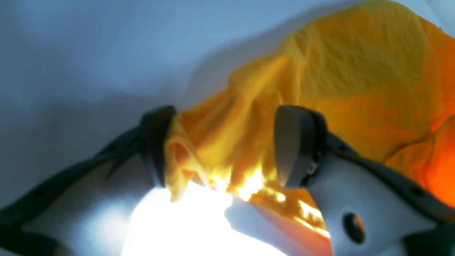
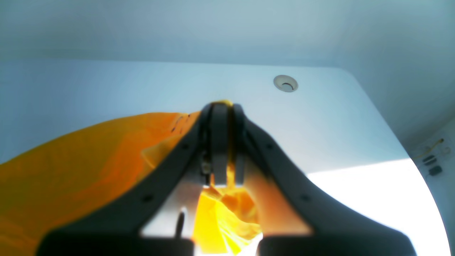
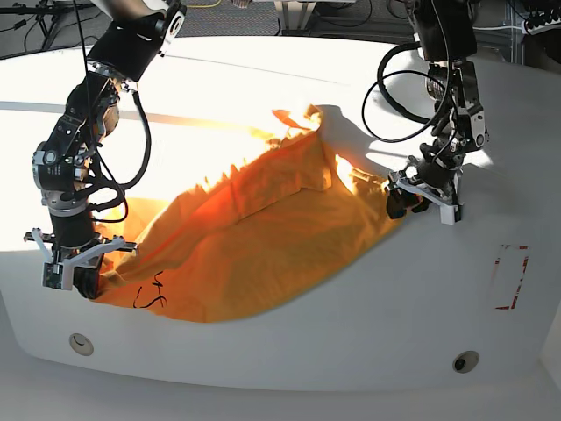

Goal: Fold the T-shirt properly
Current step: 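Stretch the shirt taut between both grippers, then lift the shirt high with both grippers and shake it out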

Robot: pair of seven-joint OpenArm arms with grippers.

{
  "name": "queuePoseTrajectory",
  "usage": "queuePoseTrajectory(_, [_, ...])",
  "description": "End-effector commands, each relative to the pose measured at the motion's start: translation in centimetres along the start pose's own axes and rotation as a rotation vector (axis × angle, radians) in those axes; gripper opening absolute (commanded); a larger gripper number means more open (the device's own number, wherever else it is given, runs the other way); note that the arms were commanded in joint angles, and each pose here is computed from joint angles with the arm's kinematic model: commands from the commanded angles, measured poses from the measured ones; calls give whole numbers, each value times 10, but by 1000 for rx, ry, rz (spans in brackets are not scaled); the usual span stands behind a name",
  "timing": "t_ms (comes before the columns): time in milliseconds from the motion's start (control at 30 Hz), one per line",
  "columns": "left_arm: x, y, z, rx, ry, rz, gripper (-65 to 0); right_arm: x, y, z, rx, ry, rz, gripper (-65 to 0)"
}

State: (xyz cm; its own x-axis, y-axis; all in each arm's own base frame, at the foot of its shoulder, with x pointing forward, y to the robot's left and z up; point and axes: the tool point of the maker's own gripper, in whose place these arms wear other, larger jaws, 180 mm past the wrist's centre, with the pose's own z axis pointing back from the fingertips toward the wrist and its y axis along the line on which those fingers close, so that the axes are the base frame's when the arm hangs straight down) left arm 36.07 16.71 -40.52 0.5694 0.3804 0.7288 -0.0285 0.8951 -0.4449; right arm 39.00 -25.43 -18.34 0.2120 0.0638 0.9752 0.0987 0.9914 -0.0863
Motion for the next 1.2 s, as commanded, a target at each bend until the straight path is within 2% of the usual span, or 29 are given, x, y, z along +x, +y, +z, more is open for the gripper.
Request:
queuePoseTrajectory(0, [-1,2,-9,7,44,10,-435,24,-3,1,-2,-79,9,-645])
queuePoseTrajectory(200, [4,8,-10,17,46,-2,-650,23,-3,1,-2,-76,9,-645])
queuePoseTrajectory(333, [7,2,-11,1,43,-25,-650,23,-3,1,-2,-76,9,-645])
queuePoseTrajectory(567, [34,-10,-1,-18,-28,-71,-650,24,-3,1,-3,-78,11,-645])
queuePoseTrajectory(767, [56,-8,24,-2,-70,-144,-650,35,-8,-1,-13,-103,10,-645])
queuePoseTrajectory(1167, [153,-3,92,84,-320,-237,-650,63,-24,-27,-25,-135,-4,-645])
